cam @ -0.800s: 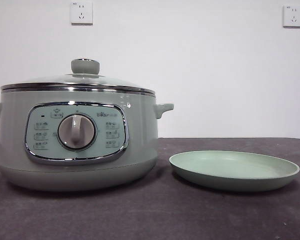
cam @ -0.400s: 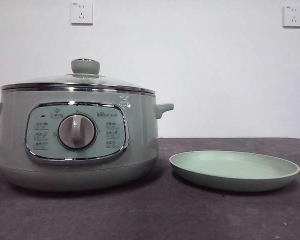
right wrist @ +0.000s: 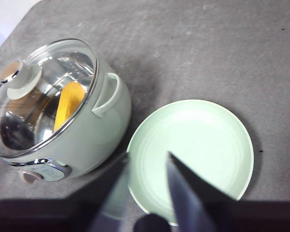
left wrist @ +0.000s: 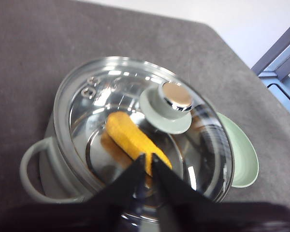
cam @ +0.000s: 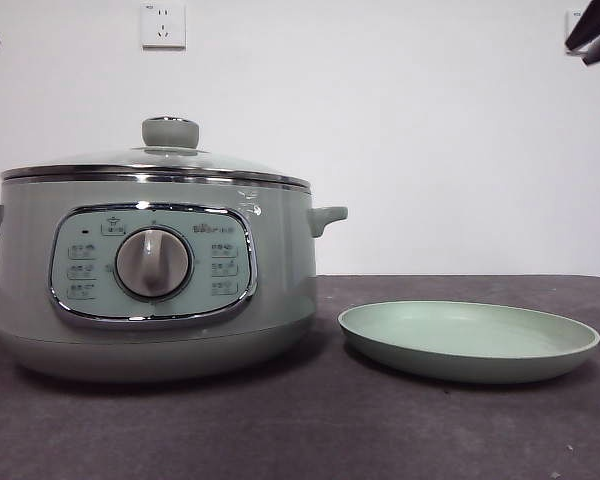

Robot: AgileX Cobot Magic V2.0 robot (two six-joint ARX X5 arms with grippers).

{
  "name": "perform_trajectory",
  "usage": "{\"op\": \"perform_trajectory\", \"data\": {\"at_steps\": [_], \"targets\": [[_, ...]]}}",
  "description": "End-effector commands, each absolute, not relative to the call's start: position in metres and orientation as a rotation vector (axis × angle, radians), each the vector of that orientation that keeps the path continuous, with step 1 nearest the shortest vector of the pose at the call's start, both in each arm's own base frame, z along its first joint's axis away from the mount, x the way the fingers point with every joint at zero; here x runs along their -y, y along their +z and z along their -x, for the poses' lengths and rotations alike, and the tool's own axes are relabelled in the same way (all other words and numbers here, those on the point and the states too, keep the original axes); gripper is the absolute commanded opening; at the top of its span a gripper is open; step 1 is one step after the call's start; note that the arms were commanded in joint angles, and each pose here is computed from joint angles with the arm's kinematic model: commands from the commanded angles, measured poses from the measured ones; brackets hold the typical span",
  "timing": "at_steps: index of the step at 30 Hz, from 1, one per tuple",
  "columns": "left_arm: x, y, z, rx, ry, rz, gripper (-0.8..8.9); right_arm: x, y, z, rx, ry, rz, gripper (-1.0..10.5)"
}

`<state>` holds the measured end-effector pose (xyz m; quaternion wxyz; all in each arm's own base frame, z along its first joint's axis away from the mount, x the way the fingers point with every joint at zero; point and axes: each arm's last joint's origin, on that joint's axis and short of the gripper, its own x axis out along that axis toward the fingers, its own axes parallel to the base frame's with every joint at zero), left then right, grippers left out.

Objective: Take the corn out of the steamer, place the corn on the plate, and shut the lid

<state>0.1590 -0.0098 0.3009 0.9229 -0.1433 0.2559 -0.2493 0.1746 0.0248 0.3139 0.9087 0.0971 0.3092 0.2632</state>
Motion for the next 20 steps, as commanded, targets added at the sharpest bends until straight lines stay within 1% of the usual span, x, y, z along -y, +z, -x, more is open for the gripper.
{"op": "perform_trajectory", "data": {"at_steps": [1, 2, 5, 10, 13, 18, 20], "targets": [[0.012, 0.298, -0.162, -0.541, -0.533, 0.292, 3.81, -0.025, 0.315, -0.175, -0.630, 0.547, -0.184, 3.2], [0.013, 0.297, -0.164, -0.546, -0.531, 0.296, 4.13, -0.025, 0.315, -0.175, -0.629, 0.547, -0.185, 3.2], [0.015, 0.297, -0.167, -0.547, -0.538, 0.312, 4.11, -0.025, 0.314, -0.175, -0.632, 0.547, -0.186, 3.2], [0.021, 0.303, -0.173, -0.496, -0.567, 0.328, 4.09, -0.025, 0.314, -0.175, -0.635, 0.544, -0.195, 3.2], [0.027, 0.308, -0.179, -0.493, -0.558, 0.308, 4.09, -0.025, 0.314, -0.175, -0.636, 0.545, -0.195, 3.2], [0.042, 0.323, -0.194, -0.498, -0.578, 0.273, 4.09, -0.025, 0.314, -0.175, -0.636, 0.544, -0.196, 3.2], [0.050, 0.330, -0.202, -0.495, -0.577, 0.236, 4.09, -0.025, 0.314, -0.175, -0.636, 0.544, -0.196, 3.2]]}}
